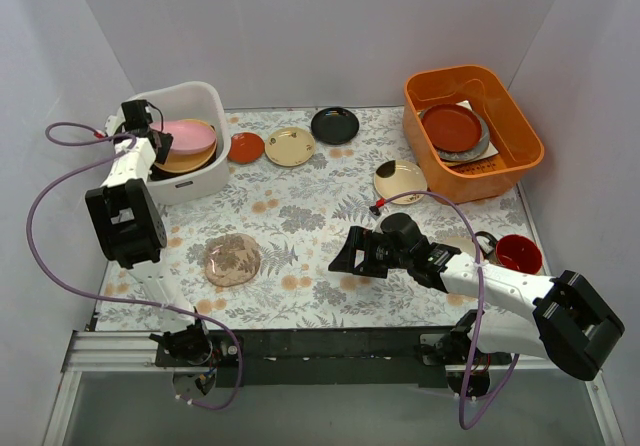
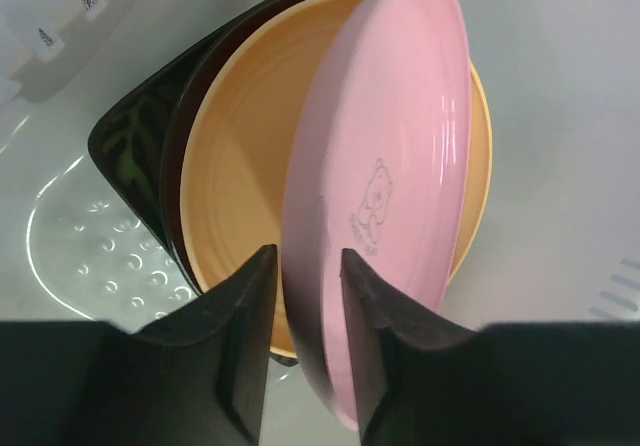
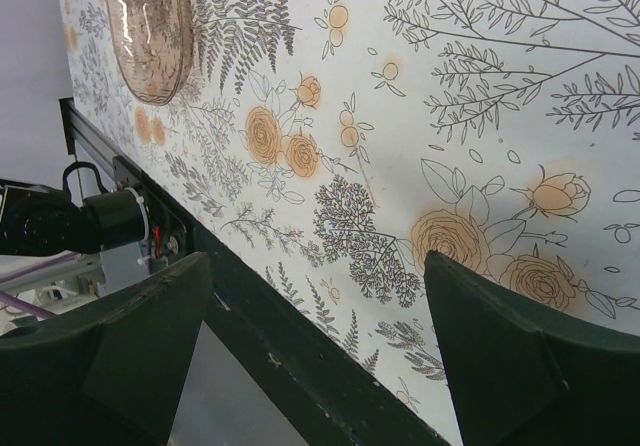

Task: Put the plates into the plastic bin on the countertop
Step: Place the plate in the plastic bin.

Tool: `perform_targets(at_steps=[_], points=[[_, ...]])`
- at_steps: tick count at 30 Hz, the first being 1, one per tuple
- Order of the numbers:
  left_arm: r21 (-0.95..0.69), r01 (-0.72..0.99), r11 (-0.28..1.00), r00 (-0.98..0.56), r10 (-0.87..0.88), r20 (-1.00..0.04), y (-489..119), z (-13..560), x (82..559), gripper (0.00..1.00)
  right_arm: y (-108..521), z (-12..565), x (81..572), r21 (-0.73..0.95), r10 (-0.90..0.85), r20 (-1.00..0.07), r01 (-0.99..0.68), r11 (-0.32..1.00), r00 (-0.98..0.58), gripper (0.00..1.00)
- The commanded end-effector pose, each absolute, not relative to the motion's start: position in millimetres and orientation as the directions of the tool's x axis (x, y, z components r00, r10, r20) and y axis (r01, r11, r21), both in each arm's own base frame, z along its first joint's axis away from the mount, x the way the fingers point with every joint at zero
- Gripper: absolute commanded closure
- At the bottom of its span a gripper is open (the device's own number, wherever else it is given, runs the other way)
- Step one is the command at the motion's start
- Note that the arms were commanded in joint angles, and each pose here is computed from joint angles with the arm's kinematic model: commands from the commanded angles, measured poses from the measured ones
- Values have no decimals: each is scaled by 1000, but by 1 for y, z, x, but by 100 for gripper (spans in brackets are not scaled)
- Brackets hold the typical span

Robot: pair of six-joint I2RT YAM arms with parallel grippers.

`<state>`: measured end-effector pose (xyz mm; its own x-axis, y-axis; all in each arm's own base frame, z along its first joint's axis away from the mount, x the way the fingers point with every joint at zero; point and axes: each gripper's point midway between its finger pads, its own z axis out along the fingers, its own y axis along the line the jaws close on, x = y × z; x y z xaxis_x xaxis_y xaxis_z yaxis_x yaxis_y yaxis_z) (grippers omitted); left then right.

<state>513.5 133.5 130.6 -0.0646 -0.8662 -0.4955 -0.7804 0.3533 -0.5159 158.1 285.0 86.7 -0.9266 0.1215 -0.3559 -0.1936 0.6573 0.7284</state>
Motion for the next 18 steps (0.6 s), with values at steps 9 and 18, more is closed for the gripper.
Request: perform_targets(at_steps=[9, 18], points=[[-501, -745, 441, -100, -816, -570, 127, 151, 535, 35, 287, 91, 162, 735, 120, -383, -224, 640, -916, 5], [-496, -707, 505, -118, -775, -621, 113, 172, 548, 19, 287, 90, 161, 735, 117, -382, -225, 640, -917, 5]])
